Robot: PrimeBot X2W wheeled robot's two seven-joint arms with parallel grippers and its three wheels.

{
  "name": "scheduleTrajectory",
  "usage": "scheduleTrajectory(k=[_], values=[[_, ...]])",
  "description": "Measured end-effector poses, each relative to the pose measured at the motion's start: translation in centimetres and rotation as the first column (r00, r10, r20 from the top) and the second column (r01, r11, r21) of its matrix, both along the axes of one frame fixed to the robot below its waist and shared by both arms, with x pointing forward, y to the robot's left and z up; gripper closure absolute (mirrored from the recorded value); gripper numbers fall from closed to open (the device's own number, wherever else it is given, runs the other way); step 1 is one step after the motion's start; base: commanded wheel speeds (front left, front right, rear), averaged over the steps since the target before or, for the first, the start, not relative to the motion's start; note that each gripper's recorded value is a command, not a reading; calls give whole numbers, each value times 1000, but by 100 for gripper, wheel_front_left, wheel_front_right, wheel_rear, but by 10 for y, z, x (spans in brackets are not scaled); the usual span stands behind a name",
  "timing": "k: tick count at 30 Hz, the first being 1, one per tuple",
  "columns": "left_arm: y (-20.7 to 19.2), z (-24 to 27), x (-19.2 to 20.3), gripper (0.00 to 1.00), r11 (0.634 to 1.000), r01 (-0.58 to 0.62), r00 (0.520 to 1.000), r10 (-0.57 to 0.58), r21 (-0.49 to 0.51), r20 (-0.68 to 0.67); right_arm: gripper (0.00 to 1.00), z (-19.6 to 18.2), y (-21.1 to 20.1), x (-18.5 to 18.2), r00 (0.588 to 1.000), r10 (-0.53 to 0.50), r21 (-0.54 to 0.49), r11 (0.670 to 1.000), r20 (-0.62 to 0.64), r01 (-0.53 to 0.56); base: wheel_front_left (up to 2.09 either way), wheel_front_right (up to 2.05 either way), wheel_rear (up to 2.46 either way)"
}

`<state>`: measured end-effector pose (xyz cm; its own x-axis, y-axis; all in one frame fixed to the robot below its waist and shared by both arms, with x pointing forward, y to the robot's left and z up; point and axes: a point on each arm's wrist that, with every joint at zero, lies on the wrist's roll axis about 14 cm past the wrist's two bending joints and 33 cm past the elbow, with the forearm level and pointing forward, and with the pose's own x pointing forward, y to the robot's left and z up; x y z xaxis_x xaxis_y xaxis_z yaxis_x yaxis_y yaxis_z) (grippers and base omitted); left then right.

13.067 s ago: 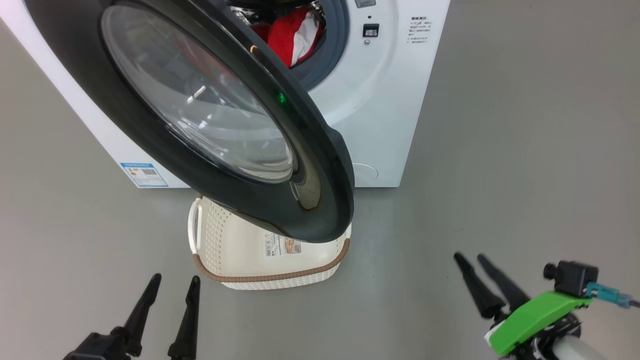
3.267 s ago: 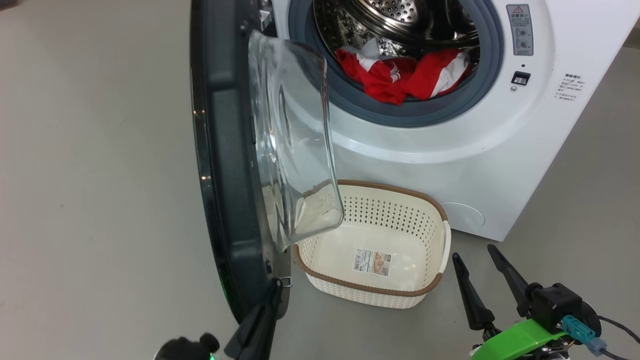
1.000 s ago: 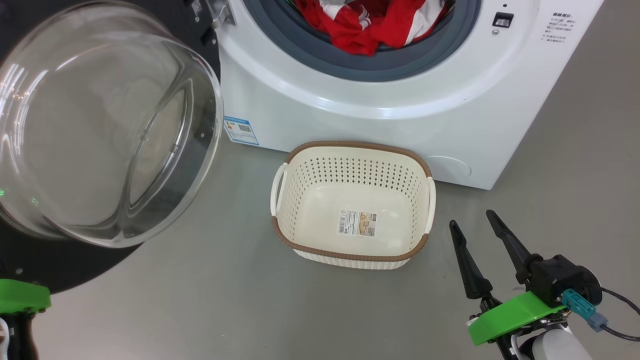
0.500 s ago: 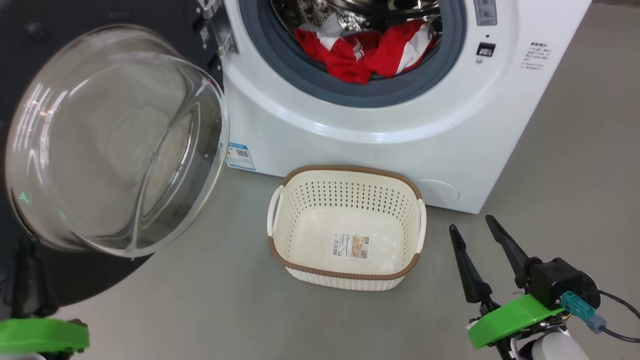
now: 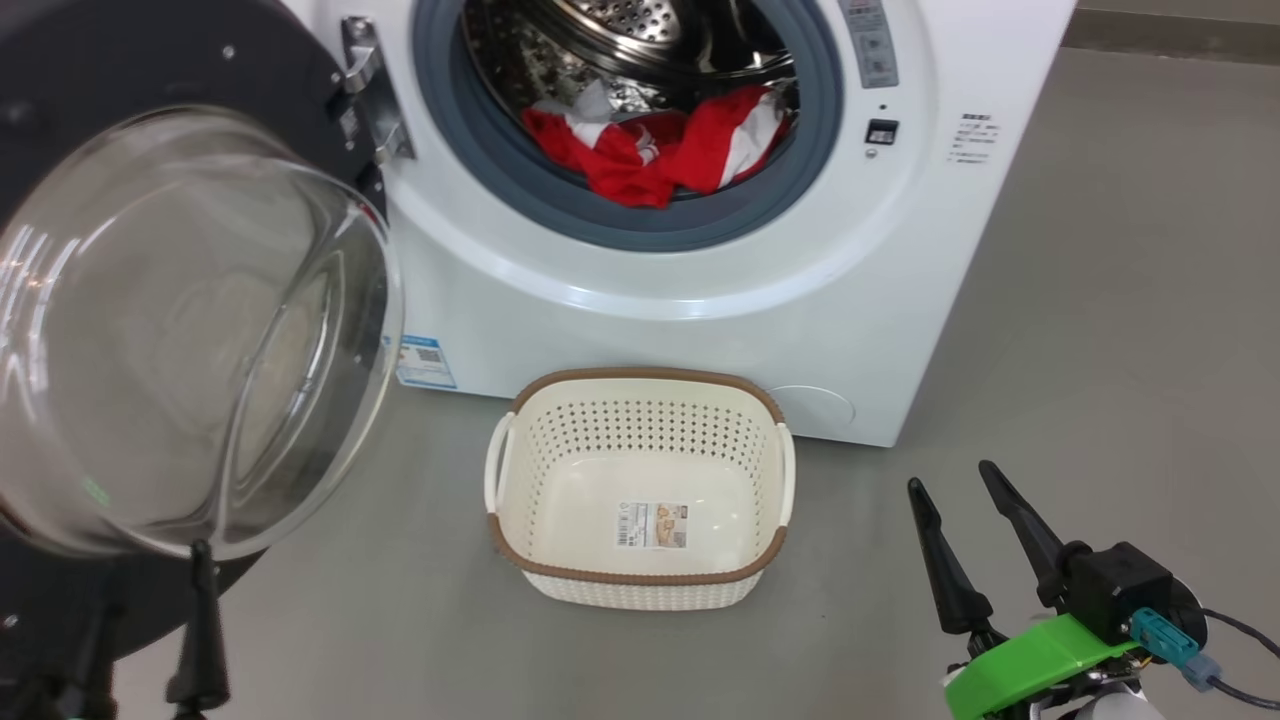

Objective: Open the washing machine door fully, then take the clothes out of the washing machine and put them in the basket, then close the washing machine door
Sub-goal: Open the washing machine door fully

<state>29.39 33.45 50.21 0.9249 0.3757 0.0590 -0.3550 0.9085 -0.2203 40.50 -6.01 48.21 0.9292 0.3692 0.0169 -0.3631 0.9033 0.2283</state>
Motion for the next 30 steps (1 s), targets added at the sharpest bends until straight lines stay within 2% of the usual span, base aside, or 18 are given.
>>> scheduleTrajectory(k=[12,30], values=[[-69,13,37,0,968,249,967,-247,-26,56,0,-4,-56,-9,987,-161,-6,987,-14,161,0,0,0],[-130,-3,67,0,902,426,905,-425,-73,30,0,-7,-137,-38,921,-390,-21,921,-22,390,0,0,0]])
